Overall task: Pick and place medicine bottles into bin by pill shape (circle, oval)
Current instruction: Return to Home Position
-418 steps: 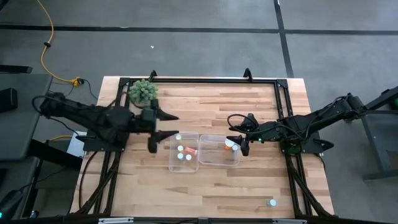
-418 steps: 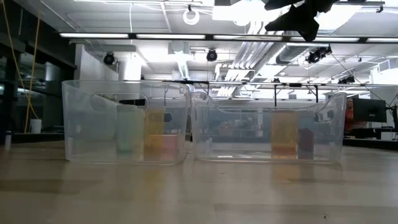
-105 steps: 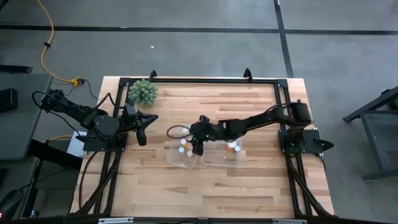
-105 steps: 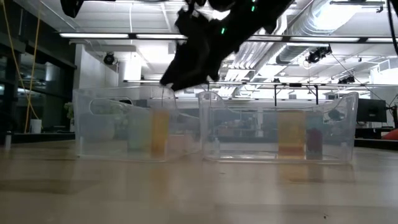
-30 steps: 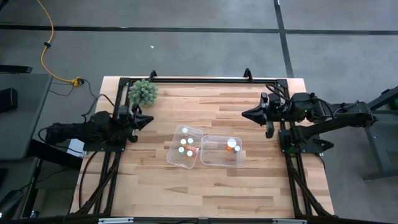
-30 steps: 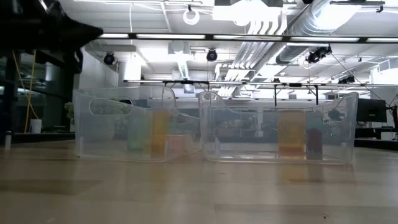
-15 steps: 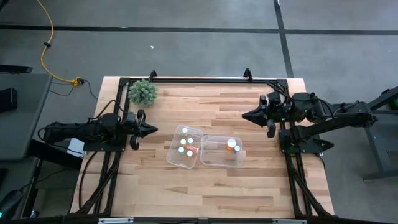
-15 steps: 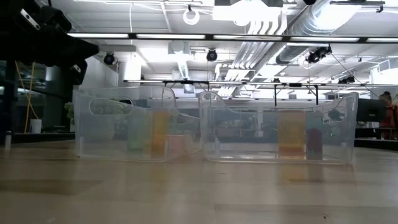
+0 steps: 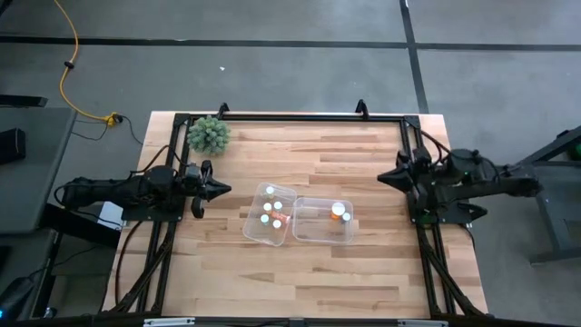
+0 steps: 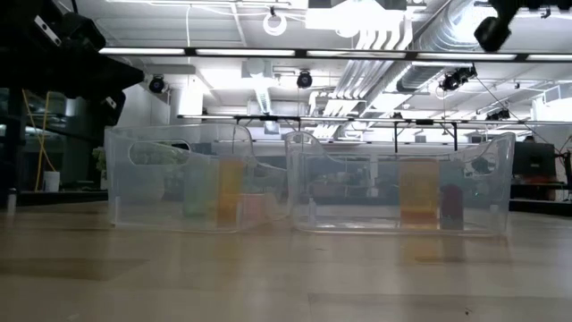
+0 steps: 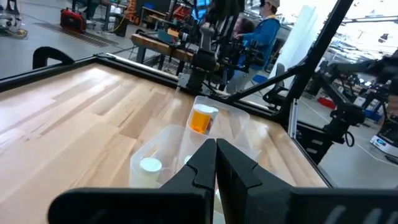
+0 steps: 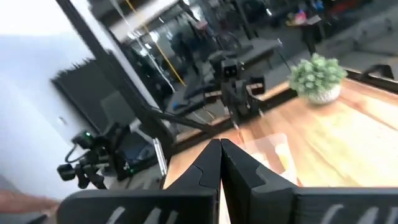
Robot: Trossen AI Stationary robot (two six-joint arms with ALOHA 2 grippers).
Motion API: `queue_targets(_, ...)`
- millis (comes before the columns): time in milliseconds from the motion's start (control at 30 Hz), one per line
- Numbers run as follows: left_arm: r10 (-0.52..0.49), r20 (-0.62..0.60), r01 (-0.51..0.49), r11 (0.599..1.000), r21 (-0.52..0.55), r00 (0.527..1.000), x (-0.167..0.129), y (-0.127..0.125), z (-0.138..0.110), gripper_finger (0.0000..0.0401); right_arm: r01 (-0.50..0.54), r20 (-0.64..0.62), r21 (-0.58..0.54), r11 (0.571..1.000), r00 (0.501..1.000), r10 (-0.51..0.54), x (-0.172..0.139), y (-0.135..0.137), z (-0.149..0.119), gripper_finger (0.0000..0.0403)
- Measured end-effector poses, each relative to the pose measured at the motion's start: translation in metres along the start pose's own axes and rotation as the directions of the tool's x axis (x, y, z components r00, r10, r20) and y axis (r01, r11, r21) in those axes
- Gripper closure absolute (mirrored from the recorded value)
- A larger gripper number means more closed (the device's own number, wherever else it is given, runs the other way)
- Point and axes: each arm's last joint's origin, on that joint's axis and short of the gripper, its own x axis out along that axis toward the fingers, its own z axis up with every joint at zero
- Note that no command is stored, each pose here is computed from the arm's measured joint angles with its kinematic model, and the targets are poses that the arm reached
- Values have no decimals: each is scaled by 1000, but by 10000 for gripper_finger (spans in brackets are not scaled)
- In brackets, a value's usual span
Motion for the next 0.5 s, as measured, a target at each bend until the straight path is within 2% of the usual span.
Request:
queue_targets(100,0,0,0,1000,0,1000,0,0,0,398,-55,55,-27,998,997,57,-6,-15,-29,403)
queue_targets(233,0,0,0,1000,0,1000,0,0,0,396,-73,89,-31,997,993,75,-11,-31,-58,403)
queue_targets(400,0,0,0,1000,0,1000,0,0,0,396,-63,87,-119,991,994,74,-4,-42,-79,403)
queue_targets(500,6,0,-6,1000,-1,1000,0,0,0,396,-47,127,-160,986,990,68,0,-49,-89,403)
